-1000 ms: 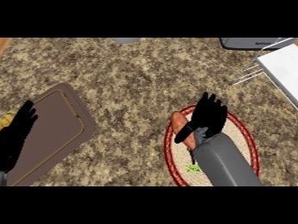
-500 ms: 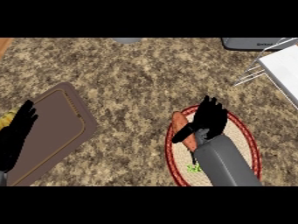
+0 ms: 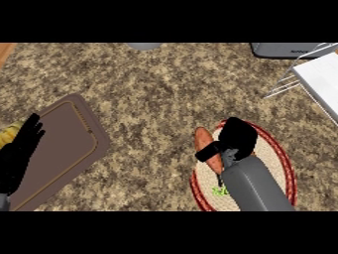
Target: Pick the sweet potato from the placemat and place it in the tiered shelf
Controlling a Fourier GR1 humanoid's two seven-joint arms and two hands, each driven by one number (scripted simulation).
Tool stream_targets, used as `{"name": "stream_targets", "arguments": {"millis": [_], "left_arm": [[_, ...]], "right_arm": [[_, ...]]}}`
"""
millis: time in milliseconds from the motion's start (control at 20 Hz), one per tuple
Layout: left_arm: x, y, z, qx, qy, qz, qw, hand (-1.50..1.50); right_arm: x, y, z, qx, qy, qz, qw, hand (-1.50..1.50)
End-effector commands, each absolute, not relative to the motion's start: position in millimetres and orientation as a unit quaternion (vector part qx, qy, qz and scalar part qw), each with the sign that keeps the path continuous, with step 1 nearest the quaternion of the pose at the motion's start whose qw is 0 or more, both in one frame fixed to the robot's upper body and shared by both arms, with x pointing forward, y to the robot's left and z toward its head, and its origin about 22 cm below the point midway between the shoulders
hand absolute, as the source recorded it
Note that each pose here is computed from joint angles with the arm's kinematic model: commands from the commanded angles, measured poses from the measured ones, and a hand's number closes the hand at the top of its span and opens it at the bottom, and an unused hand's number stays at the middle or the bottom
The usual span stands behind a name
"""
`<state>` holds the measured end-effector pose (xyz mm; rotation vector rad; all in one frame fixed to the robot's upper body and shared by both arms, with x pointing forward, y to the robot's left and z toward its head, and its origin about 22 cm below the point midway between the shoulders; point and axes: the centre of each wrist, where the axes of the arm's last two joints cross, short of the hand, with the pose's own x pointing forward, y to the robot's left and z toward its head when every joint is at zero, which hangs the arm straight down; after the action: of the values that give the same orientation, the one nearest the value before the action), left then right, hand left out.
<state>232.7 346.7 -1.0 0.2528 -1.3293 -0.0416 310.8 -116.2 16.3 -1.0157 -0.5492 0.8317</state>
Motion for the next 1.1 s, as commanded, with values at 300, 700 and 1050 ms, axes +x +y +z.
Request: {"name": "stream_targets", "arguments": {"millis": [300, 700, 1050], "left_arm": [[217.0, 343.8, -8.1, 0.114, -0.610, -0.014, 0.784, 0.00], [228.2, 340.2, -3.8, 0.119, -0.611, -0.022, 0.782, 0.00], [236.6, 361.0, 14.0, 0.128, -0.615, -0.014, 0.778, 0.00]], "right_arm": [[315.2, -134.2, 33.9, -0.562, -0.217, 0.347, 0.719, 1.50], [344.0, -176.0, 91.5, -0.591, -0.299, 0.203, 0.721, 1.50], [318.7, -158.5, 155.3, -0.612, -0.342, 0.127, 0.702, 1.50]]}}
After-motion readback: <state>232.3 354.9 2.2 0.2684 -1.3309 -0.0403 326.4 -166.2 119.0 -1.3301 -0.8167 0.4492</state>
